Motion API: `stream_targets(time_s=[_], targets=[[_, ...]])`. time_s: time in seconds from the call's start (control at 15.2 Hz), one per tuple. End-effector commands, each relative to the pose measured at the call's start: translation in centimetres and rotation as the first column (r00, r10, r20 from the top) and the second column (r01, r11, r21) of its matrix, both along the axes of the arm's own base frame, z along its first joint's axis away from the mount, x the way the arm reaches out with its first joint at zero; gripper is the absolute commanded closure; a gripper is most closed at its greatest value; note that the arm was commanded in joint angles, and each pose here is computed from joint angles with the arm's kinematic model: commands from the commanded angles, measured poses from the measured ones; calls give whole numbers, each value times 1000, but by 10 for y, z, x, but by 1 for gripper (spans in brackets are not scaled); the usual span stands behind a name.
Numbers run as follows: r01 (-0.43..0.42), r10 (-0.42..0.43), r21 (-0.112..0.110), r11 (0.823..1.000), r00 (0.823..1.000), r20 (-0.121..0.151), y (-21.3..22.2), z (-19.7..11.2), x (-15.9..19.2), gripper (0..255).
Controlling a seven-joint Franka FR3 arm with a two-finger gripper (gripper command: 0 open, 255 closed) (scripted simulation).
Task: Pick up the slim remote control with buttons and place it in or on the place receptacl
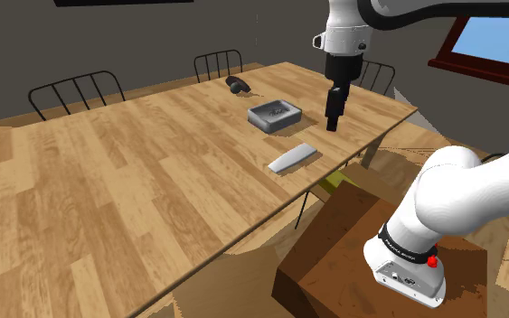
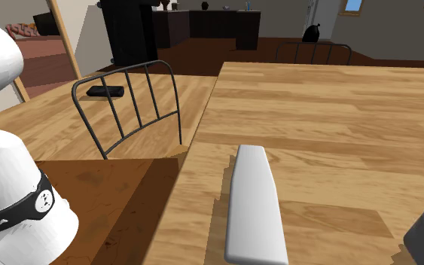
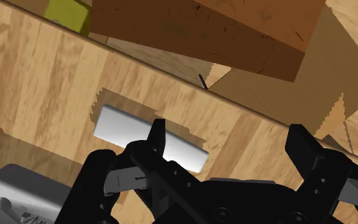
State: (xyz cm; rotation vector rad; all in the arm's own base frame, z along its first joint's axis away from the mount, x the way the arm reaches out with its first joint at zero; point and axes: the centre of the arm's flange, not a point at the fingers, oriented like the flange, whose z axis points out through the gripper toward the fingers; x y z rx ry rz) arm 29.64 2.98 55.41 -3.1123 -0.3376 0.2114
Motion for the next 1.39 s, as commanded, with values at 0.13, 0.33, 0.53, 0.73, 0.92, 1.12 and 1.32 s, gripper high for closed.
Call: stream_targets(time_s=[0.13, 0.33, 0.53, 0.73, 0.92, 1.12, 1.32], targets=[[-128, 127, 8, 992, 992, 13, -13, -20, 6, 0], [-315, 314, 16, 949, 949, 33, -30, -51, 18, 0], [-490, 488, 20, 871, 871, 55, -45, -82, 34, 0], [-648, 645, 20, 762, 761, 77, -55, -112, 53, 0], [-781, 777, 15, 624, 622, 99, -61, -143, 74, 0], [-886, 879, 7, 464, 461, 119, -63, -172, 97, 0], [-925, 917, 1, 380, 377, 128, -62, -192, 108, 0]])
